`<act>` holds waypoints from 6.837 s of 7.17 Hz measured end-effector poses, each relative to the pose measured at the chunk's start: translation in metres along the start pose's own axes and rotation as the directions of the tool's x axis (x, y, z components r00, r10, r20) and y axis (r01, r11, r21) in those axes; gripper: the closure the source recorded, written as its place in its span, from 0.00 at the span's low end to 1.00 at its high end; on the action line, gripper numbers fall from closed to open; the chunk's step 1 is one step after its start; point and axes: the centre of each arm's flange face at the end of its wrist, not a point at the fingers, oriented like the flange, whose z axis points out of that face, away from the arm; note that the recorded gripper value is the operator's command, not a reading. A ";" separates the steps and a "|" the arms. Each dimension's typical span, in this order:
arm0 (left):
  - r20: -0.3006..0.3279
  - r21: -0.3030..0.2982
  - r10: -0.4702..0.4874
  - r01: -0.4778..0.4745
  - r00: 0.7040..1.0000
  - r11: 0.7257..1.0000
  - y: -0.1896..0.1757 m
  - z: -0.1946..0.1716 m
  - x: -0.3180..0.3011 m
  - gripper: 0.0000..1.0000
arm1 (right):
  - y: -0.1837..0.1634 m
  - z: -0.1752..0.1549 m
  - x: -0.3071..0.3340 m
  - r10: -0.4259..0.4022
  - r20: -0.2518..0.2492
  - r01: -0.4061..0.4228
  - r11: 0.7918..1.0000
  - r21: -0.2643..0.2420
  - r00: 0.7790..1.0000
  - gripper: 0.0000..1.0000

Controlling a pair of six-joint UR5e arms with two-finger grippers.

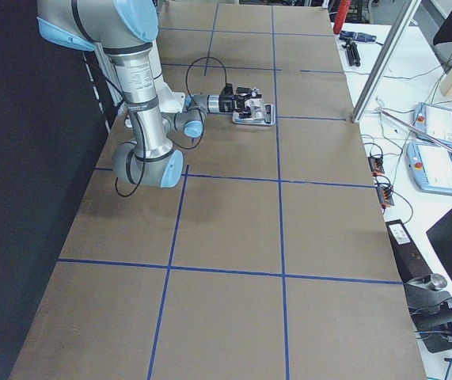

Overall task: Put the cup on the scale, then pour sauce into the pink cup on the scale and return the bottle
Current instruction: 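Hold the bottle tipped over the pink cup with the right gripper, then rotate the bottle back upright with the right gripper, then carry the upright bottle away from the scale with the right gripper, then lower the bottle onto the table with the right gripper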

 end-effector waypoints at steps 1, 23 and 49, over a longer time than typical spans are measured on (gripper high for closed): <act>0.000 0.000 0.000 0.000 1.000 1.000 0.000 0.000 0.000 0.00 | 0.000 0.000 0.001 0.005 0.000 -0.005 1.000 0.000 1.000 1.00; 0.010 0.028 0.019 -0.019 1.000 0.999 -0.019 -0.020 0.012 0.00 | 0.102 0.025 0.040 0.879 0.368 -0.879 0.407 -0.247 0.304 1.00; 0.022 0.052 0.017 -0.019 1.000 0.998 -0.019 -0.039 0.016 0.00 | 0.248 0.047 -0.043 0.979 0.201 -0.833 0.081 -0.548 -0.037 1.00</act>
